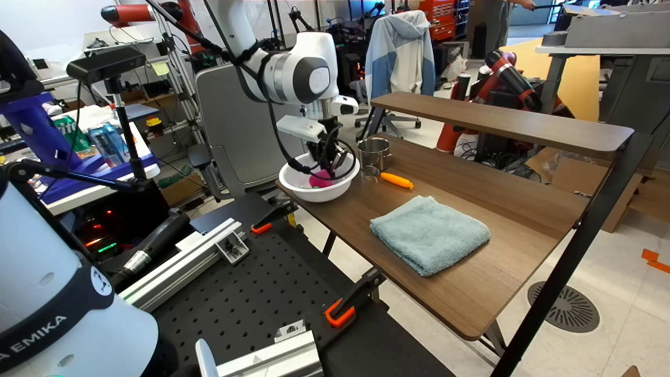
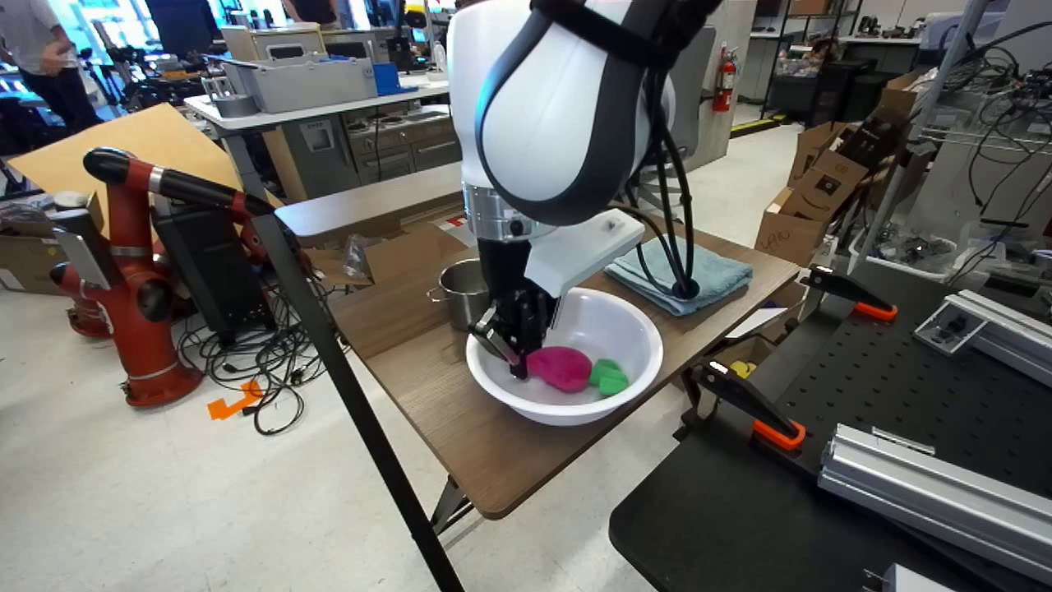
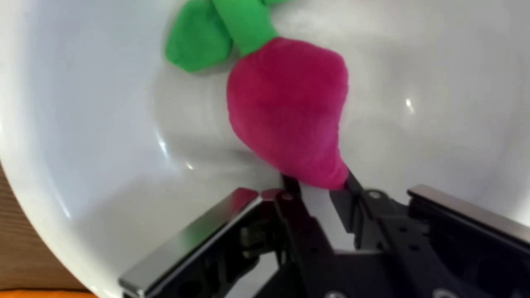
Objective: Pick up the fruit plush toy from the bowl and put it on the table
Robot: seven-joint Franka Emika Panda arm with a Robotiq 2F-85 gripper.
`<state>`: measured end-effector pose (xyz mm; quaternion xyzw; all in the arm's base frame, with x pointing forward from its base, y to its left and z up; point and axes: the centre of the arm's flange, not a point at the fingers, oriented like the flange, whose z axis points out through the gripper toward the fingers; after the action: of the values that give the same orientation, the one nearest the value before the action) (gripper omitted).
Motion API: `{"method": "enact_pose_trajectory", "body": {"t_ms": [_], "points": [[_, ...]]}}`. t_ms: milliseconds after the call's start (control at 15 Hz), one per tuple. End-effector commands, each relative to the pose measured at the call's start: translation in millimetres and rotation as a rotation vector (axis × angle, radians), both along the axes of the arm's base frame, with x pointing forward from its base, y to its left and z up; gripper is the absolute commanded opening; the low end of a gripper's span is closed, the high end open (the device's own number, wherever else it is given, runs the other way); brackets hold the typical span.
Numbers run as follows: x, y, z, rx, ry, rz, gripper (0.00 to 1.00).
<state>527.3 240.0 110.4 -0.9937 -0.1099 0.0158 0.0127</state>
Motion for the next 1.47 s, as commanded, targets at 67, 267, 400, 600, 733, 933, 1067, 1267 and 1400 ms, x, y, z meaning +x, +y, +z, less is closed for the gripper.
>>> {"method": "enact_pose_trajectory", "body": {"t_ms": [67, 267, 400, 600, 733, 933, 1067, 1267, 1400], "points": [[6.3, 2.8, 0.0, -0.018, 0.009, 0.011, 0.00], [5.1, 2.5, 5.2, -0.012, 0.000, 0.013, 0.00], [3.4, 2.1, 10.5, -0.011, -0.006, 0.013, 0.00], [1.2, 2.5, 18.7, -0.020, 0.010, 0.021, 0.26], [-3.1, 1.9, 23.3, -0.035, 0.024, 0.031, 0.34], [-8.6, -1.7, 31.0, -0.053, 0.042, 0.046, 0.55], [-12.6, -4.0, 35.5, -0.064, 0.050, 0.051, 0.69], [-19.2, -7.7, 40.9, -0.077, 0.061, 0.062, 0.91], [-25.4, -7.3, 40.7, -0.085, 0.073, 0.076, 1.00]]}}
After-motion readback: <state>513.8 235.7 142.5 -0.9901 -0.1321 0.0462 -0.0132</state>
